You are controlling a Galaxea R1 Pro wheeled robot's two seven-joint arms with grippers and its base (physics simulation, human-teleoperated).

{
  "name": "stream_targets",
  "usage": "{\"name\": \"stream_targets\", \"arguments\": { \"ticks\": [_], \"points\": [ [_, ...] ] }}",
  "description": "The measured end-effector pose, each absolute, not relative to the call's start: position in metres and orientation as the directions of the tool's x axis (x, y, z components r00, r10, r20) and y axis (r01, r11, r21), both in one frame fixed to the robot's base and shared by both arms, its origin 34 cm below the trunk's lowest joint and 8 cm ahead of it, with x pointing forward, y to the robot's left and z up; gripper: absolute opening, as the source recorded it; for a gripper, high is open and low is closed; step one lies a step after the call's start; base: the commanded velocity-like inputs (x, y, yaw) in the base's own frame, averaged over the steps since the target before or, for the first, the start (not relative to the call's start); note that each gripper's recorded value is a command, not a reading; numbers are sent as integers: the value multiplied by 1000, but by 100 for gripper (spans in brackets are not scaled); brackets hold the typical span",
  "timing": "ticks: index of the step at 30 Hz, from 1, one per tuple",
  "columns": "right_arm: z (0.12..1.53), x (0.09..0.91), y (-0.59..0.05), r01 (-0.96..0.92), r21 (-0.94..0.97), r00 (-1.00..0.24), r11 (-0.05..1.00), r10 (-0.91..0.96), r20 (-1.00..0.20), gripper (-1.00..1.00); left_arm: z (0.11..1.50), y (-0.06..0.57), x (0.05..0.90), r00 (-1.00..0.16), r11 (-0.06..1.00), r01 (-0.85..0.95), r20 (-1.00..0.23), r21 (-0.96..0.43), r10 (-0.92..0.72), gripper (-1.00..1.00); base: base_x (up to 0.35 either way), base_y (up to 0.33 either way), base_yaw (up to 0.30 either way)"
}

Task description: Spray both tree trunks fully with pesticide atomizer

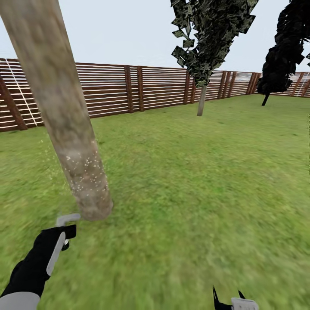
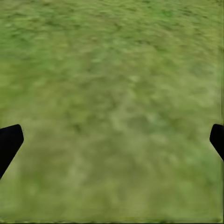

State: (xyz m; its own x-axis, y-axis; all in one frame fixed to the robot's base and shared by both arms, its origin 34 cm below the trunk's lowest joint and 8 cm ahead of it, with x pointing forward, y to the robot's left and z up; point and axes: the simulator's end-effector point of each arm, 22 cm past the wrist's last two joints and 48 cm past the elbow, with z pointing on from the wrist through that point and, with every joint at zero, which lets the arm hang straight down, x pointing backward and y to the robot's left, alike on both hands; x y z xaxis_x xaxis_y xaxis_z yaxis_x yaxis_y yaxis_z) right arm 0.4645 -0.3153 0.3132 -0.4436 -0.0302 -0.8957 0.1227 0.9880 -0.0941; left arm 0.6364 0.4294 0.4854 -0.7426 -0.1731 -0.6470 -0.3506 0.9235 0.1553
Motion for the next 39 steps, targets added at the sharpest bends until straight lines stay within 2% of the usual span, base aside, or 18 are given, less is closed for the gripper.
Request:
{"name": "stream_targets", "arguments": {
  "ticks": [5, 8, 9, 12, 14, 15, 18, 19, 24, 25, 30, 39],
  "points": [
    [313, 464, -319, 126, -98, -445, 987, -32, -895, 100, 394, 397, 612, -756, 944, -298, -639, 143, -142, -100, -334, 0, 0],
    [305, 462, -313, 87, -107, -483, 990, -52, -874, 100, 359, 336, 609, -751, 993, -87, -660, 75, -16, -100, -301, 0, 0],
    [294, 468, -280, -74, -127, -528, 989, -147, -836, 100, 344, 295, 600, -751, 997, 74, -659, -2, 54, -100, -112, 0, 0],
    [316, 540, -189, -376, -145, -485, 915, -328, -811, 100, 336, 234, 577, -695, 923, 374, -687, -95, 211, -100, -27, 0, 0],
    [331, 548, -123, -622, -56, -443, 781, -410, -797, 100, 329, 210, 554, -667, 837, 537, -660, -105, 345, -100, -4, 0, 0],
    [341, 549, -102, -688, -18, -419, 725, -417, -806, 100, 326, 204, 544, -657, 800, 588, -645, -114, 391, -100, -1, 0, 0],
    [367, 553, -70, -782, 27, -361, 623, -417, -834, 100, 321, 181, 504, -607, 639, 746, -584, -187, 538, -100, 0, 0, 0],
    [374, 547, -57, -818, 52, -344, 573, -414, -842, 100, 314, 177, 480, -560, 544, 813, -530, -206, 637, -100, 0, 0, 0],
    [371, 521, -46, -890, 75, -307, 449, -470, -828, 100, 308, 168, 468, -585, 539, 806, -460, -243, 668, -100, 0, 0, 0],
    [366, 514, -45, -910, 55, -279, 410, -510, -814, -100, 305, 148, 460, -542, 490, 839, -437, -236, 718, -100, 0, 0, 0],
    [366, 489, -34, -950, 99, -250, 295, -537, -806, -100, 303, 117, 458, -483, 440, 875, -390, -199, 784, -100, 0, 0, 0],
    [378, 491, -14, -957, 97, -231, 273, -516, -825, -100, 315, 66, 457, -464, 406, 886, -456, -224, 759, -100, 0, 0, 0]
  ]
}}
